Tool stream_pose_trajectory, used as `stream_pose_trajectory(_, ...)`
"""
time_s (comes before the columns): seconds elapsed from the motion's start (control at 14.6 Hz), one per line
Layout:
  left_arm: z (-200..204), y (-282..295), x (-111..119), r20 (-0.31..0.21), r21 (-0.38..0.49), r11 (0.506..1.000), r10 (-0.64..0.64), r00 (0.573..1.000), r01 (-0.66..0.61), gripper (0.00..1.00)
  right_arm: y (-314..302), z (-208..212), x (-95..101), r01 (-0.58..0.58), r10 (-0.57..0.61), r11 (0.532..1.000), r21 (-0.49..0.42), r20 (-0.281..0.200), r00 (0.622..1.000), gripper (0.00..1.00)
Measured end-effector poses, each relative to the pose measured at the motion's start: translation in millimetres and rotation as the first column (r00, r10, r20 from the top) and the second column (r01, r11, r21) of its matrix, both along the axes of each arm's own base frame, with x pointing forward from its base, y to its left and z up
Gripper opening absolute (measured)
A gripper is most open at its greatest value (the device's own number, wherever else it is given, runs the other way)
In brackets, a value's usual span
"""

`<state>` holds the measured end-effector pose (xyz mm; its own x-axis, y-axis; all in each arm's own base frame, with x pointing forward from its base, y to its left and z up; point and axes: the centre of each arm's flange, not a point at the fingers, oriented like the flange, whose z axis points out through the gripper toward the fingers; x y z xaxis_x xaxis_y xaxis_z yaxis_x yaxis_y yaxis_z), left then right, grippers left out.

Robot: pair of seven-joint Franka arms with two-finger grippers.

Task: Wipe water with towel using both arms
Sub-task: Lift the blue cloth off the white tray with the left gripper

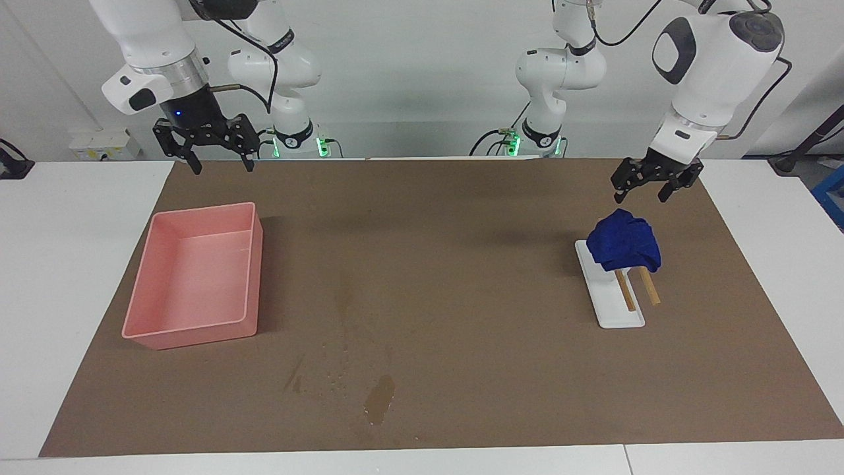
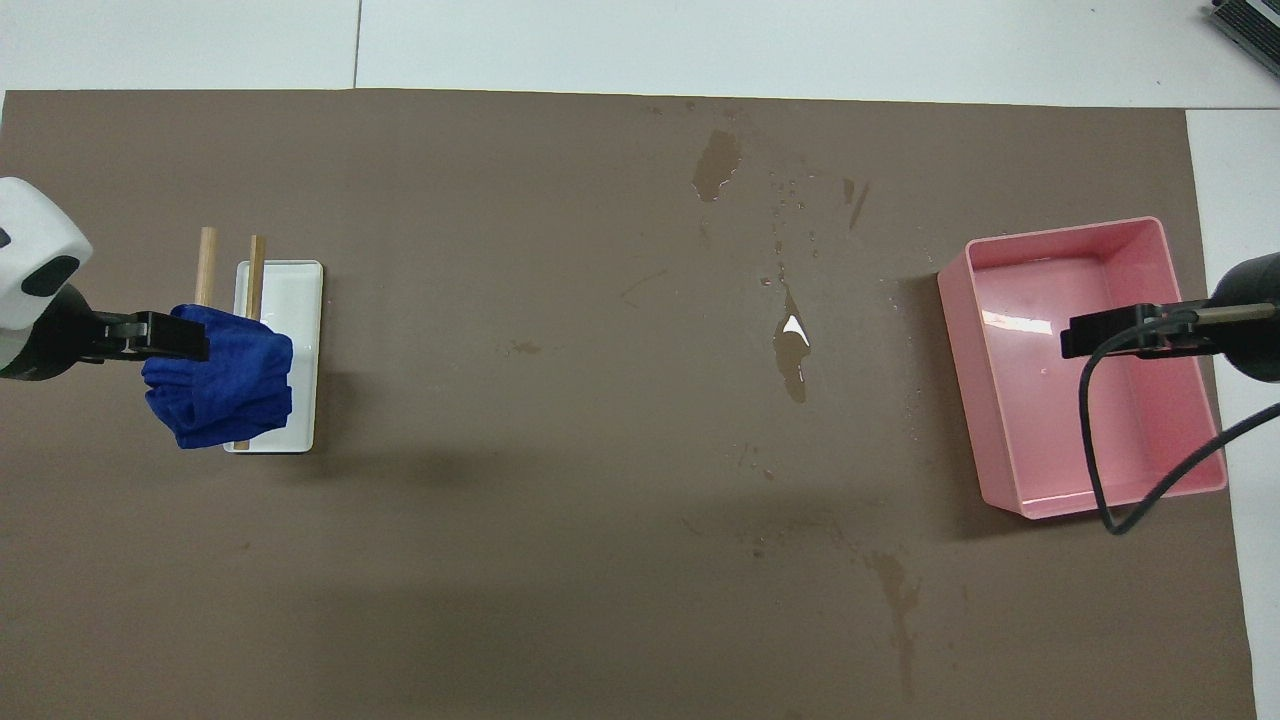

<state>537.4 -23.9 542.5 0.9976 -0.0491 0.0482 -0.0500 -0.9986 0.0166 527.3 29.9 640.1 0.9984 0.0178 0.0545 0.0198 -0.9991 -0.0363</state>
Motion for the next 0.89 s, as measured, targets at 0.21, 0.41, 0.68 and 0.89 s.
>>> stream_pose_trajectory(0.21, -28.6, 3.2, 3.7, 0.031, 0.038, 0.998, -0.049, 0.998, 0.048, 1.0, 0.0, -1.6, -1.1, -0.003, 0.003, 1.0, -0.001, -0.012, 1.0, 1.0)
stream_pose_trajectory(0.41, -53.2, 8.6, 13.9, 0.042, 0.05, 0.996, -0.074, 0.996, 0.072, 0.99, -0.1, -5.5, -2.8, -0.004, 0.004, 1.0, -0.001, -0.024, 1.0, 1.0)
stream_pose_trajectory(0.68, -81.0, 9.1, 18.6, 0.036, 0.057, 0.99, -0.128, 0.991, 0.125, 0.99, 0.7, -10.3, -6.3, -0.005, 0.005, 1.0, -0.001, -0.036, 0.999, 1.0)
stream_pose_trajectory(0.89, -102.1, 9.5, 12.6, 0.027, 0.067, 0.986, -0.157, 0.987, 0.155, 0.99, 3.4, -14.3, -10.2, 0.0, 0.001, 1.0, 0.022, -0.047, 0.999, 1.0)
